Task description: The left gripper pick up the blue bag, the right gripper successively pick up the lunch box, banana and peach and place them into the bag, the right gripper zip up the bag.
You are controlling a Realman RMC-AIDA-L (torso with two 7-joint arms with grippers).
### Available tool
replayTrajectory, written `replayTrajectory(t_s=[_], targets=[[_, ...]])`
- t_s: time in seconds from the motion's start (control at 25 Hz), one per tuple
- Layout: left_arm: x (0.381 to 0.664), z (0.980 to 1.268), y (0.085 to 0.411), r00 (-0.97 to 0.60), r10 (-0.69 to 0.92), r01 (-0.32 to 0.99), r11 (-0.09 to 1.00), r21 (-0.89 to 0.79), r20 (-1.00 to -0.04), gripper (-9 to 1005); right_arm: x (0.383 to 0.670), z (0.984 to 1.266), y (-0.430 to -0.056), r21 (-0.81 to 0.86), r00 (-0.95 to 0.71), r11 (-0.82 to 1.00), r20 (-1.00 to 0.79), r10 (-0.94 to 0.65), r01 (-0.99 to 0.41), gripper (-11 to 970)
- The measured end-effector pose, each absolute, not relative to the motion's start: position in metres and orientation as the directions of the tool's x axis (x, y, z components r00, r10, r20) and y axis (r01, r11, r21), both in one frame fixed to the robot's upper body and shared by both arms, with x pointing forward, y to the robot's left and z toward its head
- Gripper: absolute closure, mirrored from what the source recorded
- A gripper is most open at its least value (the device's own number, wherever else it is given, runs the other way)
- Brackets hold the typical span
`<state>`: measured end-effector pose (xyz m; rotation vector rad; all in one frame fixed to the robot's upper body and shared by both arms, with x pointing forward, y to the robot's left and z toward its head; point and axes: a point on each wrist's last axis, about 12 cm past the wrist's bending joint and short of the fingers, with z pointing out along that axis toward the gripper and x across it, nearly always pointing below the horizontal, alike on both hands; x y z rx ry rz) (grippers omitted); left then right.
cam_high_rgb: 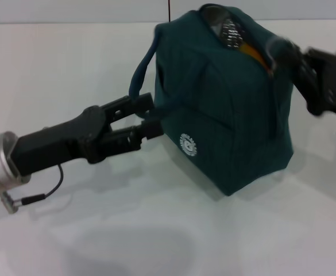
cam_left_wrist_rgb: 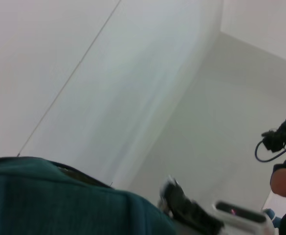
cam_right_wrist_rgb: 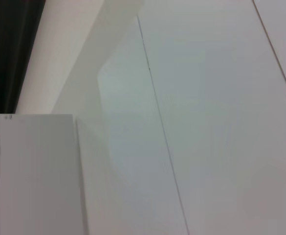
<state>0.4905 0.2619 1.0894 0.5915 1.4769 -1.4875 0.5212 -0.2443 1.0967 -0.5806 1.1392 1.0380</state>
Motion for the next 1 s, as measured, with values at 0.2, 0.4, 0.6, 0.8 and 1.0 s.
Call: replayTrajectory(t_s=[0.2,0.4,0.6,0.8,1.0], targets=[[0.48,1.081,0.264,-0.445,-0.275,0.851,0.165,-0.498,-0.852,107,0.55,1.109,-0.21,0.153,-0.04,0.336,-0.947,0.318,-0.929,948],[0.475,1.074,0.263,-0.429,-0.3,0.848,0.191,-0.495,-0.852,106,0.558,1.116,-0.182,0.119,-0.064,0.223,-0.969,0.239,-0.968,948],[0.47,1.068,0.269,-0.419,-0.315,0.831,0.244,-0.5,-0.851,106,0.563,1.123,-0.171,0.082,-0.038,0.197,-0.976,0.216,-0.977,947],[0.471,1.061,0.274,-0.382,-0.308,0.815,0.333,-0.475,-0.871,106,0.567,1.126,-0.169,0.069,-0.024,0.209,-0.978,0.208,-0.976,947],[0.476,1.057,0.271,-0.314,-0.32,0.814,0.394,-0.427,-0.894,106,0.568,1.126,-0.168,0.069,-0.025,0.213,-0.979,0.204,-0.975,947]])
